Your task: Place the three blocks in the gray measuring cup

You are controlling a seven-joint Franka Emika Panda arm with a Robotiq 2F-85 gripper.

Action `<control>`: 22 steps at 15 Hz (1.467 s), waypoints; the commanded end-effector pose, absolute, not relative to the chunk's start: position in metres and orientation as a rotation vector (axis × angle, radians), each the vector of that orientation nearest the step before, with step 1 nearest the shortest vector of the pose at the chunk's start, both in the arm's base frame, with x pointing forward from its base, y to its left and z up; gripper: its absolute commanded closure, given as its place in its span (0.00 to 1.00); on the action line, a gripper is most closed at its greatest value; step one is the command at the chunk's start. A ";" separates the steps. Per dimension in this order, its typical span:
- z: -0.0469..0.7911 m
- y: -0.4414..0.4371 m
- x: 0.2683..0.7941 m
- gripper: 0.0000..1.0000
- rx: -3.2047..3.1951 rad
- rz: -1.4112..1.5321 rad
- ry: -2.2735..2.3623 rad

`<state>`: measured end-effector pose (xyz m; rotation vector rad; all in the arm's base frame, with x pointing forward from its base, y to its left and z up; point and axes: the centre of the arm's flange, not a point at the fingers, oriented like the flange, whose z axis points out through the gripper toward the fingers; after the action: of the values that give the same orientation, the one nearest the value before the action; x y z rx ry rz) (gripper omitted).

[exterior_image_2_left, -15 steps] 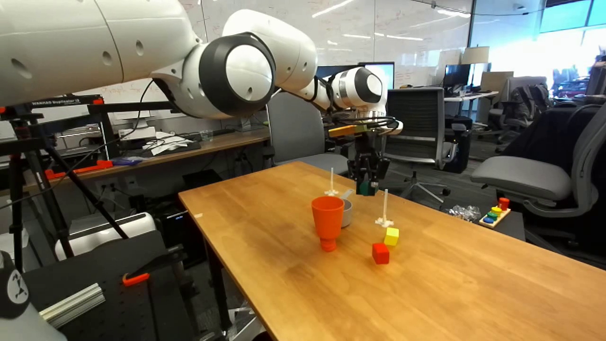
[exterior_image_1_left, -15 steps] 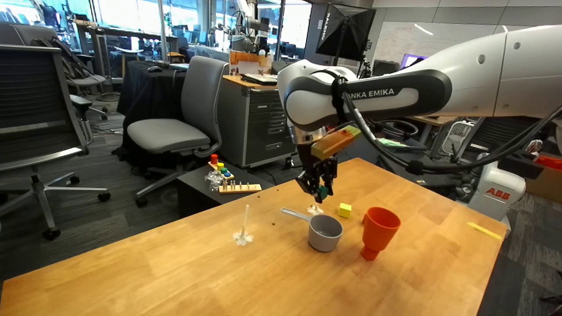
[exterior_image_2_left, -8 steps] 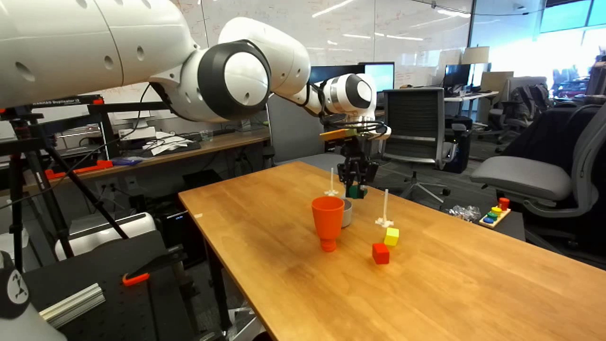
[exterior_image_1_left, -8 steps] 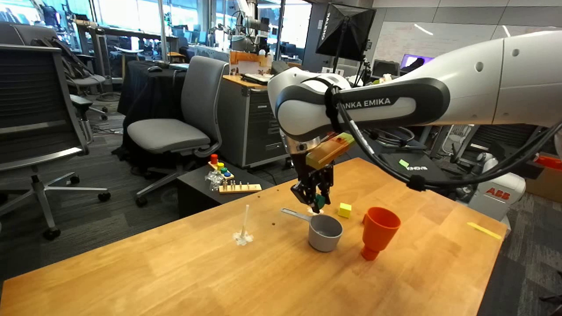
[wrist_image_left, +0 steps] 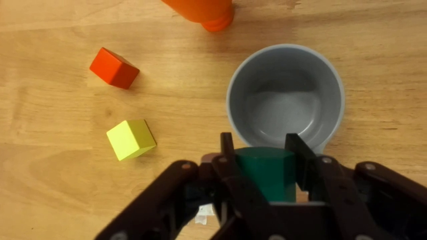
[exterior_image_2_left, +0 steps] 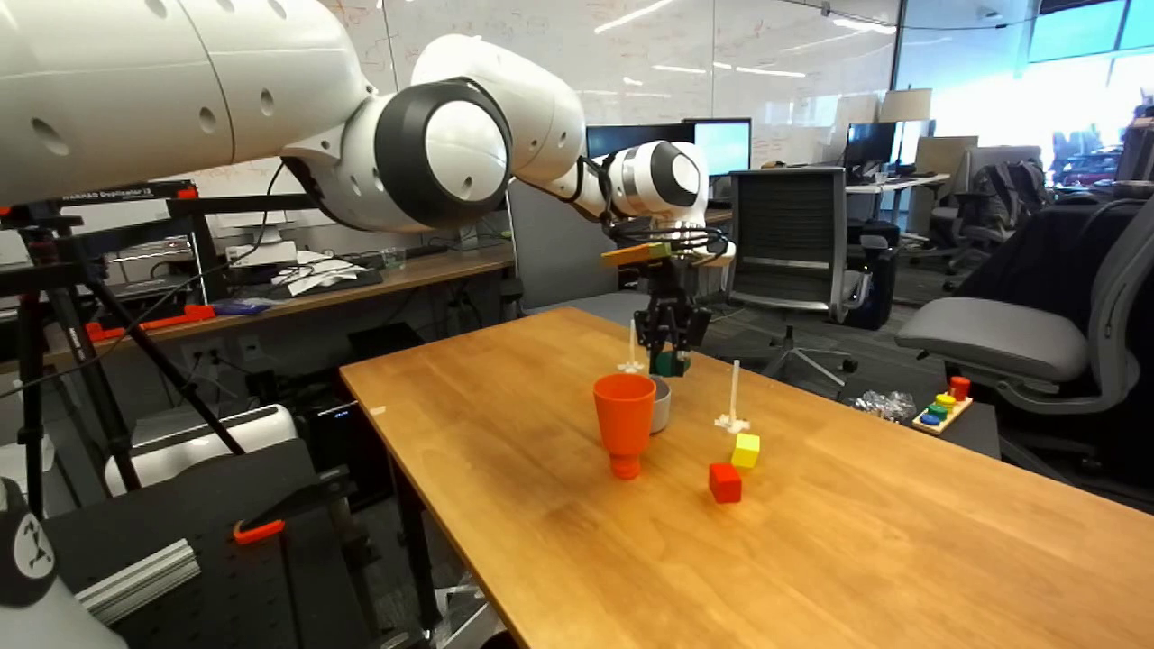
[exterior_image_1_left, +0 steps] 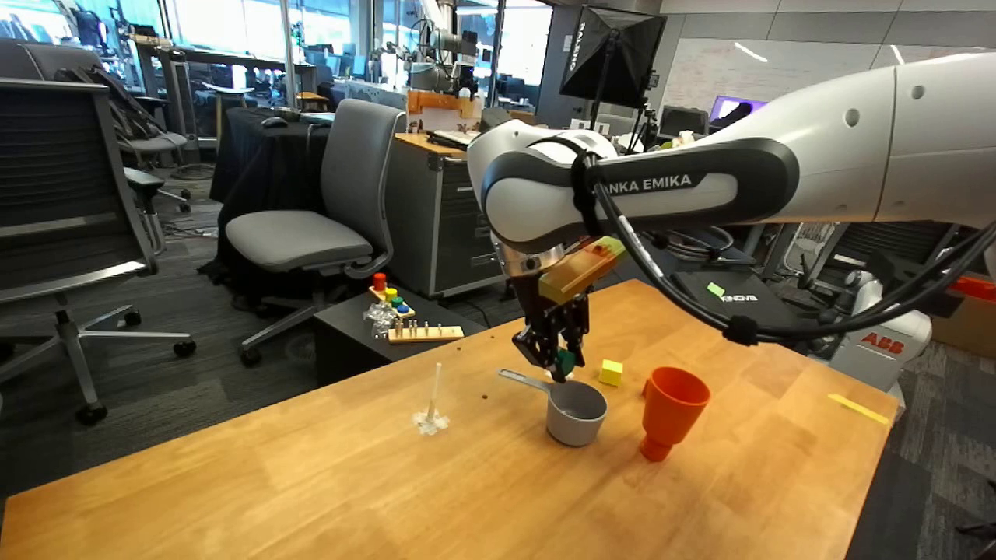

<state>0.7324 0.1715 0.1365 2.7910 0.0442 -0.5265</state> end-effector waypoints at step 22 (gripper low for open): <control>0.125 0.164 0.653 0.81 2.791 -0.585 0.029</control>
<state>0.7269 0.1758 0.1267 2.7970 0.0487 -0.5693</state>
